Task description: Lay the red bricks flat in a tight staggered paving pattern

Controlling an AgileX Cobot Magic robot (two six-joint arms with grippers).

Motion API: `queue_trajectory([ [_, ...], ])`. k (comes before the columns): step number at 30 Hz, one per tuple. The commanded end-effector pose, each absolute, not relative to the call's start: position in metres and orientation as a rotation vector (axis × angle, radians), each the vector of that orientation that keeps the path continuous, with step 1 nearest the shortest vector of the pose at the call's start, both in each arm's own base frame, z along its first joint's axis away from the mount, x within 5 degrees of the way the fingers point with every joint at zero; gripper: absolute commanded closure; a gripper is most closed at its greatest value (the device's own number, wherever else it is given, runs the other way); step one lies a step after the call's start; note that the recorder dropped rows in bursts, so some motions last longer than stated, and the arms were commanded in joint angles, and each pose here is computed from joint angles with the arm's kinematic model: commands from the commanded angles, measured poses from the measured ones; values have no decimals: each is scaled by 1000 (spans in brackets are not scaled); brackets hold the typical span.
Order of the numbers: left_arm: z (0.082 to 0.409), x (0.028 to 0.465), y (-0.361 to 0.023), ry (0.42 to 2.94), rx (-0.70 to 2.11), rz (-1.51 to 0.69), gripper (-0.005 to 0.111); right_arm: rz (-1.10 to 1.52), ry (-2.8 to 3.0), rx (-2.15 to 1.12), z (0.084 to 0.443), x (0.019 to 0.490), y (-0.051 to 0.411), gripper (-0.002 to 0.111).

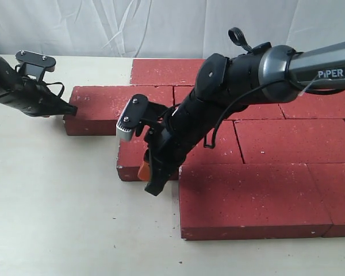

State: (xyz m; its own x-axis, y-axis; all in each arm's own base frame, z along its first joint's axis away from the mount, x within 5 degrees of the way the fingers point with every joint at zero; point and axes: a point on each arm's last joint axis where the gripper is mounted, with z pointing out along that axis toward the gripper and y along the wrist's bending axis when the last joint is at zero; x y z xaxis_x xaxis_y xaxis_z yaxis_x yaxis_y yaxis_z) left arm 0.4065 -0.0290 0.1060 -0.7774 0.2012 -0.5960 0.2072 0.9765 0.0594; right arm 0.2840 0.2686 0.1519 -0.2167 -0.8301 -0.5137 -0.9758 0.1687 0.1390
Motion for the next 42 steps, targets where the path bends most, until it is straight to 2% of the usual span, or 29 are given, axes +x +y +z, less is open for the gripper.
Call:
queue_trajectory([
  [1, 109, 408, -29, 2474, 279, -12, 107, 574, 2123, -1669, 151, 290, 270, 109],
  [13, 109, 408, -30, 2475, 279, -15, 107, 525, 2132, -1629, 152, 294, 269, 109],
  [20, 109, 408, -30, 2480, 268, -23, 107, 594, 2097, -1640, 187, 283, 266, 109],
  [25, 108, 406, -31, 2503, 255, -47, 107, 535, 2068, -1664, 211, 277, 257, 109],
  [33, 109, 404, -54, 2501, 310, -85, 107, 448, 2095, -1641, 213, 280, 252, 109],
  [42, 109, 404, -53, 2498, 361, -63, 107, 452, 2106, -1629, 213, 280, 252, 109],
])
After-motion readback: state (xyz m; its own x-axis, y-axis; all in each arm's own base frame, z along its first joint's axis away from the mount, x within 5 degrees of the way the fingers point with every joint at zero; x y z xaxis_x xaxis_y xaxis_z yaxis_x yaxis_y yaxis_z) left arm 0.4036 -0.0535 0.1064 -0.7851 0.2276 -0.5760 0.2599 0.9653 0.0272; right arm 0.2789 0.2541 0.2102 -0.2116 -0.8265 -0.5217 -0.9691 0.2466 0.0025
